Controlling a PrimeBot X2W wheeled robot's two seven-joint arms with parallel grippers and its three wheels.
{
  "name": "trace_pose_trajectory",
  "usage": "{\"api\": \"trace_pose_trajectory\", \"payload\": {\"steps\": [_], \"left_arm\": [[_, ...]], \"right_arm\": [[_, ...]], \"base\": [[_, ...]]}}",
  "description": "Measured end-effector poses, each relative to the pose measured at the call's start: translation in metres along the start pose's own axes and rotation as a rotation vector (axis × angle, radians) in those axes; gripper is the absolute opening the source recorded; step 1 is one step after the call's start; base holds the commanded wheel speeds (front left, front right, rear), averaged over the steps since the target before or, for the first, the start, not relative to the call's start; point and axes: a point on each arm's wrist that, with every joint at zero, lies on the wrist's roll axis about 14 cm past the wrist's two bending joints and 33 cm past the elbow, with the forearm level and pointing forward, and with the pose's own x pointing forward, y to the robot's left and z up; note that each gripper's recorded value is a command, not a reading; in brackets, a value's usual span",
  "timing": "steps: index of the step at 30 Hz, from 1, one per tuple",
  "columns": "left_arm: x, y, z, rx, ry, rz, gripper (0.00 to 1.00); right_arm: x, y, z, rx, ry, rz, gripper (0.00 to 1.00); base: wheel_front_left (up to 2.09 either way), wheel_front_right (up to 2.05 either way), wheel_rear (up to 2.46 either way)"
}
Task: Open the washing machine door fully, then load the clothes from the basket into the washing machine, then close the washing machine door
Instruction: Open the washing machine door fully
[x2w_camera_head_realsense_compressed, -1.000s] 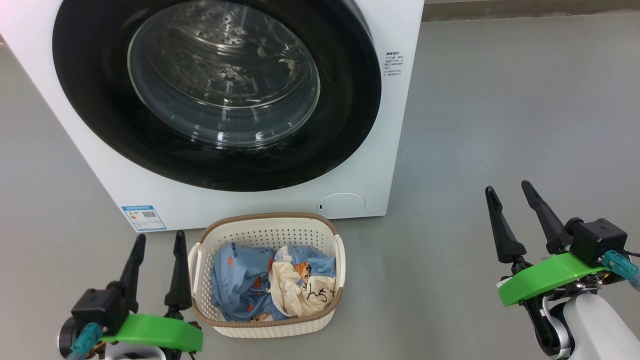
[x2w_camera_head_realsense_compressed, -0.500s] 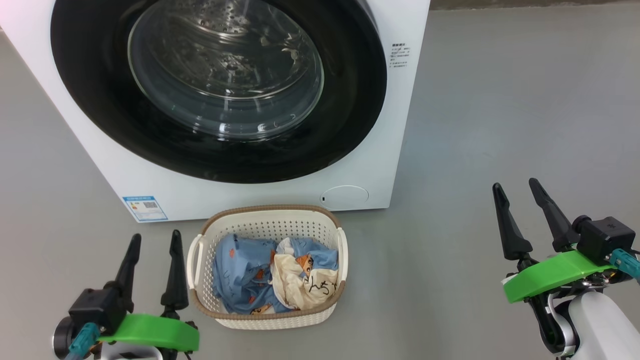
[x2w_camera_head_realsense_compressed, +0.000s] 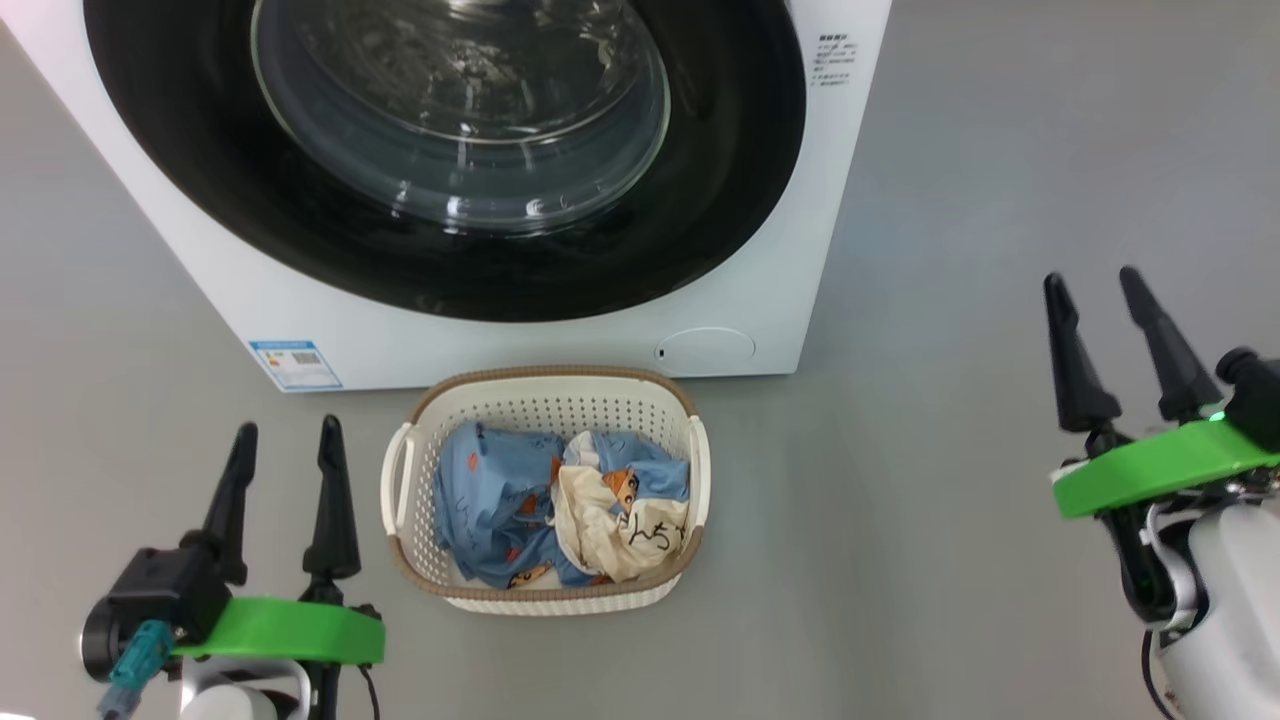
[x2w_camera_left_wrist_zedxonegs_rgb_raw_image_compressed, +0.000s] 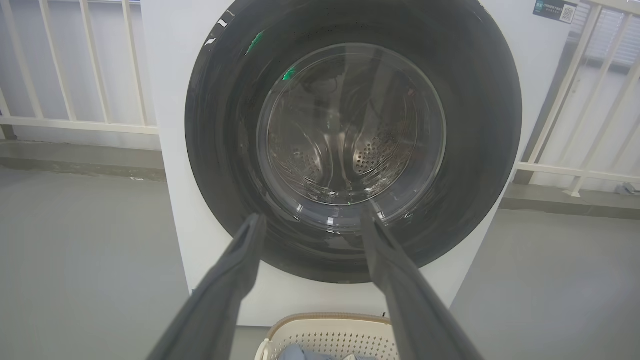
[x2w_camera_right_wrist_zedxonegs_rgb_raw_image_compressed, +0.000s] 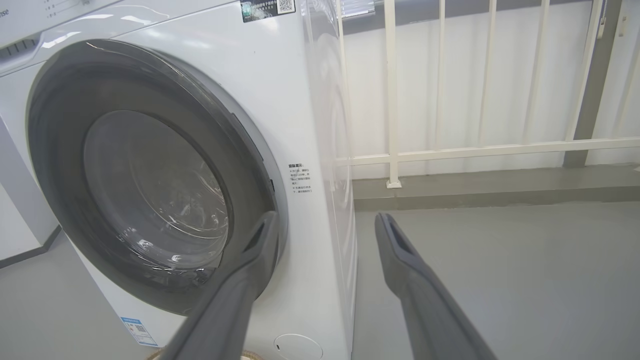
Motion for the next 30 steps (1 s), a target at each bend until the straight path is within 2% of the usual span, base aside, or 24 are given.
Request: {"api": "trace_pose_trajectory", "payload": {"steps": [1, 4, 5, 10, 14, 18, 23, 30], "left_arm": [[0.002, 0.000, 0.002, 0.001, -0.007, 0.001, 1.00], [0.005, 0.003, 0.001, 0.003, -0.009, 0.007, 1.00], [0.006, 0.004, 0.000, 0.004, -0.008, 0.009, 1.00], [0.009, 0.008, -0.005, 0.008, 0.003, 0.017, 1.00], [0.014, 0.011, -0.009, 0.015, 0.013, 0.022, 1.00], [0.016, 0.016, -0.017, 0.021, 0.033, 0.031, 1.00], [0.015, 0.023, -0.026, 0.025, 0.057, 0.049, 1.00], [0.012, 0.034, -0.031, 0.025, 0.072, 0.079, 1.00]], "right_arm": [[0.004, -0.001, 0.001, 0.005, -0.004, 0.000, 0.56], [0.015, -0.004, 0.002, 0.043, -0.013, -0.007, 0.04], [0.019, -0.006, 0.002, 0.045, -0.014, -0.008, 0.00], [0.037, -0.018, 0.005, 0.118, -0.033, -0.035, 0.00], [0.058, -0.026, 0.000, 0.223, -0.024, -0.048, 0.00], [0.082, -0.023, -0.001, 0.366, -0.006, -0.031, 0.00], [0.108, -0.011, -0.014, 0.663, 0.113, 0.003, 0.00], [0.137, -0.004, -0.021, 0.813, 0.211, 0.052, 0.00]], "base": [[0.00, 0.00, 0.00], [0.00, 0.00, 0.00], [0.00, 0.00, 0.00], [0.00, 0.00, 0.00], [0.00, 0.00, 0.00], [0.00, 0.00, 0.00], [0.00, 0.00, 0.00], [0.00, 0.00, 0.00]]}}
